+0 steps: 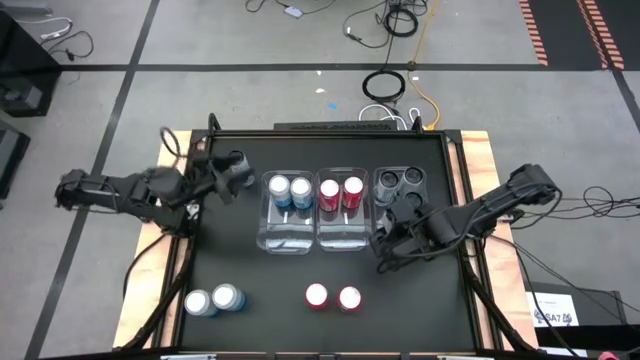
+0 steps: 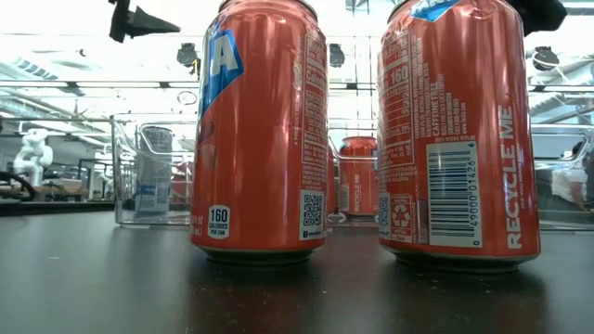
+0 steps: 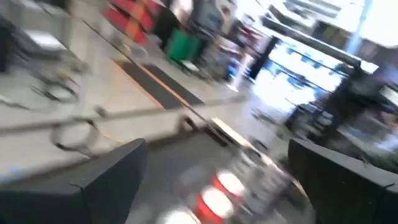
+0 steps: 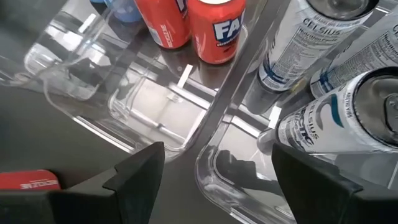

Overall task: Sort soda cans
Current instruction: Put the white-blue soda can into the right transparent bin

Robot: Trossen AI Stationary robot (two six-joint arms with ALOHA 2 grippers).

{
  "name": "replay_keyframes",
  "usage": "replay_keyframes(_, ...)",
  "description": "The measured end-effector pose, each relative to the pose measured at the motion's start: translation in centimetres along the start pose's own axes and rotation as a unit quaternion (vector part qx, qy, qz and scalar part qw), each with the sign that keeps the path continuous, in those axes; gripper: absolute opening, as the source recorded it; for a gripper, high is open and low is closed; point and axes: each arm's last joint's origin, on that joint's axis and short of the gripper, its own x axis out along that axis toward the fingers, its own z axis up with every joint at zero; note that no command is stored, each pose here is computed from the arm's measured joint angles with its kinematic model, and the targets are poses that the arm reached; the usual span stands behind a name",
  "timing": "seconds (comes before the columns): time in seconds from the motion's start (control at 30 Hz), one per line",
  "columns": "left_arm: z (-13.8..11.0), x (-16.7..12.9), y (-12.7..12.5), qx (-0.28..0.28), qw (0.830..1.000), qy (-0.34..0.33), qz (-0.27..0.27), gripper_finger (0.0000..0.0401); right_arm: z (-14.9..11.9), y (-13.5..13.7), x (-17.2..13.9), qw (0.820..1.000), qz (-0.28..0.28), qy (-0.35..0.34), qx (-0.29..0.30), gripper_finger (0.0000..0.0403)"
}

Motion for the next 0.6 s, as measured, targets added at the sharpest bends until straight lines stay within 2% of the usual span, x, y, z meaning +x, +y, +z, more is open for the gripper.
replay_keyframes(0.13, 3.7, 0.5, 0.7, 0.066, 0.994, -0.007, 0.091, 0.04, -0.2, 0.3, 0.3, 1.0, 0.001, 0.003, -0.001, 0.029)
replay_keyframes(0.2, 5.6, 0.7, 1.2, 0.089, 0.986, 0.015, 0.143, 0.04, -0.3, 0.4, 0.3, 1.0, 0.006, 0.003, 0.001, 0.029)
replay_keyframes(0.3, 8.3, 1.5, 1.6, 0.101, 0.974, 0.062, 0.193, 0.04, -0.2, 0.6, 0.3, 1.0, 0.011, 0.002, 0.005, 0.029)
replay_keyframes(0.47, 11.4, 4.9, 3.0, 0.084, 0.957, 0.167, 0.222, 0.04, -0.2, 0.7, 0.3, 1.0, 0.017, 0.002, 0.01, 0.029)
replay_keyframes(0.6, 11.3, 8.5, 5.6, 0.073, 0.932, 0.271, 0.231, 0.0399, -0.2, 0.7, 0.3, 0.999, 0.017, 0.002, 0.028, 0.029)
